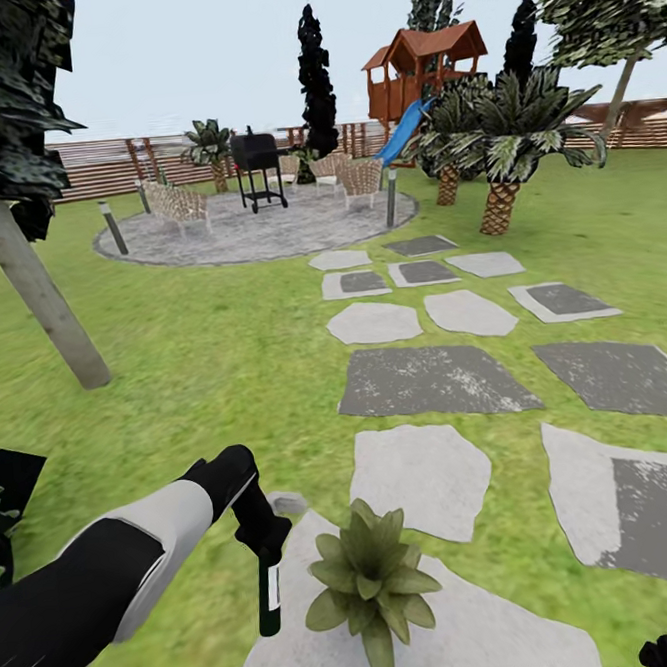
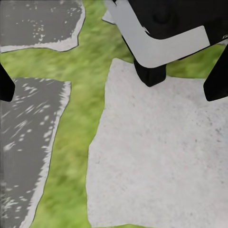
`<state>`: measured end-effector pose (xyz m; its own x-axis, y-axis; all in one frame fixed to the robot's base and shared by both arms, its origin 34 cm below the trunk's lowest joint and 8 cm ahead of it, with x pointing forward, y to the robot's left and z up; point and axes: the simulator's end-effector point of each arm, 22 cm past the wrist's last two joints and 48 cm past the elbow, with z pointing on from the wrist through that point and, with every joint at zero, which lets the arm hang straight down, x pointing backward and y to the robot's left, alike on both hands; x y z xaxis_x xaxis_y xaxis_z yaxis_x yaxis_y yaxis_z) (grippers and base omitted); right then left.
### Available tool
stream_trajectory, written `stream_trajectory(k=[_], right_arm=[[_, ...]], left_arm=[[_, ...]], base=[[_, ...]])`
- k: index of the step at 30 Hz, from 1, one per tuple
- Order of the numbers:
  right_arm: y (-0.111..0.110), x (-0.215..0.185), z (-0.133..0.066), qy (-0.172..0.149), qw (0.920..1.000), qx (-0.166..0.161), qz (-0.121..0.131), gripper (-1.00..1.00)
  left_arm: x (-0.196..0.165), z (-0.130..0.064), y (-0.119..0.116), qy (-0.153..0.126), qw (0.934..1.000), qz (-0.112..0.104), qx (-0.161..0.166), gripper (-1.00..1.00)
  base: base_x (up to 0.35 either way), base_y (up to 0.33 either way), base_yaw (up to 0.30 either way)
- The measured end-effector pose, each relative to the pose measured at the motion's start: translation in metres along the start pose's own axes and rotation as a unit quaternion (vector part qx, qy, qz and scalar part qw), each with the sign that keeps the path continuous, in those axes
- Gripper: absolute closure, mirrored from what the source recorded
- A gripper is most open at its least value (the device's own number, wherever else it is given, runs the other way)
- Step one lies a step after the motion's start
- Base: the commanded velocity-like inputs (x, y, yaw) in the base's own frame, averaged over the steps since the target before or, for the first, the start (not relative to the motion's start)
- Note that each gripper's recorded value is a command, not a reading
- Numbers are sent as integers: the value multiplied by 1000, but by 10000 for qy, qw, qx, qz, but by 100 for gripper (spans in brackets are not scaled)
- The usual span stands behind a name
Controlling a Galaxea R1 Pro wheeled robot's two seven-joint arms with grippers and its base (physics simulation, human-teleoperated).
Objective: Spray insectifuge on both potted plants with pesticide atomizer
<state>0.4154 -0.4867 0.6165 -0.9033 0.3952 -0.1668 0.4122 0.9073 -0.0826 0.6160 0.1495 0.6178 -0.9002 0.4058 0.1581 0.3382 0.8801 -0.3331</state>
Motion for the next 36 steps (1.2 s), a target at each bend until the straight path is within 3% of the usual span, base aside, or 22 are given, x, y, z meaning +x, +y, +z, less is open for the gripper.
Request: stream_trajectory(k=[19, 24, 26, 28, 29, 36], right_arm=[[2, -1, -1, -24, 10000, -16, -18, -100], [2, -1, -1, -19, 10000, -21, -19, -100], [1, -1, -1, -22, 10000, -12, -13, -100], [0, -1, -1, -20, 10000, -8, 2, -100], [0, -1, -1, -20, 10000, -6, 9, -100], [-1, -1, -1, -21, 10000, -2, 17, -100]], left_arm=[[1, -2, 5, 12, 9999, 39, -150, 100], [6, -5, 40, 138, 9953, 180, -939, 100], [13, -10, 62, 326, 9878, 394, -1473, 100], [19, -19, 85, 552, 9757, 660, -2017, 100], [20, -21, 90, 609, 9721, 723, -2145, 100], [22, -24, 96, 684, 9675, 798, -2302, 100]], base=[[0, 0, -58], [0, 0, 0], [0, 0, 0], [0, 0, 0], [0, 0, 0], [0, 0, 0]])
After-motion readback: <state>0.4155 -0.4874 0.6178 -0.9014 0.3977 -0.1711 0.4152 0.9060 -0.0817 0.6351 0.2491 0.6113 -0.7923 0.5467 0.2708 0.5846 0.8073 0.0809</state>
